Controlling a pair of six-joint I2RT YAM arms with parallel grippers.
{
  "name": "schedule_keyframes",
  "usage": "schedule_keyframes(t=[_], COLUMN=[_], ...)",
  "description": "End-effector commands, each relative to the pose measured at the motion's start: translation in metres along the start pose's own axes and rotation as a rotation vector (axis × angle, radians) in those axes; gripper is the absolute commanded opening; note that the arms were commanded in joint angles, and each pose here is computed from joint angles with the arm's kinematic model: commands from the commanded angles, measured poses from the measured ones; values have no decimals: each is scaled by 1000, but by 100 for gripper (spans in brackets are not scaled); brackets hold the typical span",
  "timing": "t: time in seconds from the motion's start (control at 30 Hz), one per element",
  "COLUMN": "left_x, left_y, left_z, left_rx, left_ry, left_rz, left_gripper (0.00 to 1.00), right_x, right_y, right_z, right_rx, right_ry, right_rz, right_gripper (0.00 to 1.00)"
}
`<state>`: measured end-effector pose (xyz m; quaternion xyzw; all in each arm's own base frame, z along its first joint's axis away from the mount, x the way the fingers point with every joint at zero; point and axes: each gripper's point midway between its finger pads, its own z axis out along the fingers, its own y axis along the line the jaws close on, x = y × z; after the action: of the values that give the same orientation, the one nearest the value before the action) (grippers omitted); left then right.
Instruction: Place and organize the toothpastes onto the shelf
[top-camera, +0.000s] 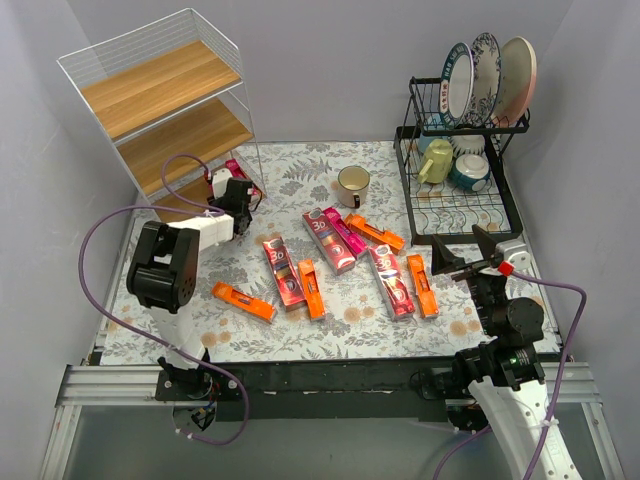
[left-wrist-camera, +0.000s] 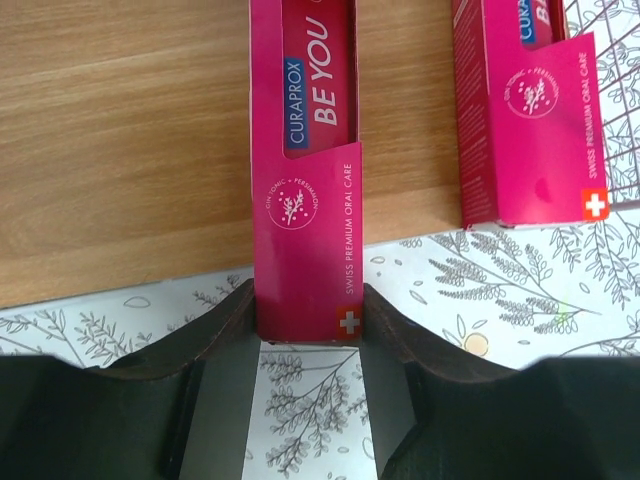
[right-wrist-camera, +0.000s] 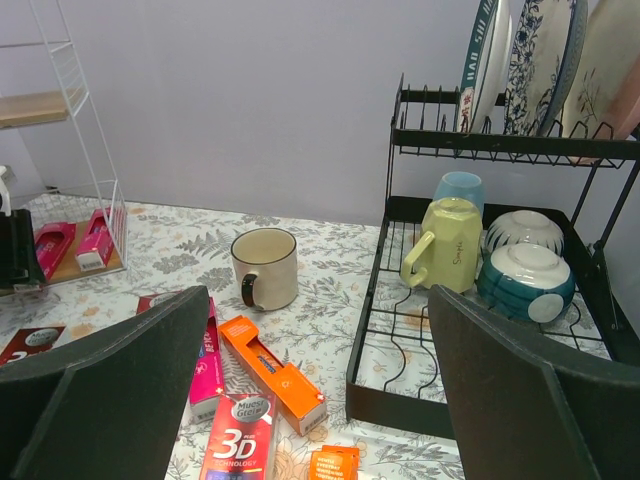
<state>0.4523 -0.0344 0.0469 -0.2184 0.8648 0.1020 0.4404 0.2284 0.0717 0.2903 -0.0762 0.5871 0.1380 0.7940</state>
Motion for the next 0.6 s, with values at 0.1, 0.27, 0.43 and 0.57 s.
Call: schedule_keyframes(t=[0.1, 0.27, 0.43, 0.57], left_x=[-21, -20, -17, -18], left_y=[-9, -10, -9, -9], left_z=[5, 8, 12, 15], left_rx=[-9, -19, -42, -55], left_ry=[-45, -45, -40, -42], left_rz=[-41, -47, -63, -66], left_gripper=[40, 40, 41, 40], right_x=[-7, -8, -8, -8], right_y=[4, 3, 3, 2], right_z=[2, 2, 2, 2], right_rx=[-20, -14, -17, -11], right_ry=[-24, -25, -27, -27], right_rz=[-5, -7, -7, -7], right_gripper=[99, 99, 99, 99])
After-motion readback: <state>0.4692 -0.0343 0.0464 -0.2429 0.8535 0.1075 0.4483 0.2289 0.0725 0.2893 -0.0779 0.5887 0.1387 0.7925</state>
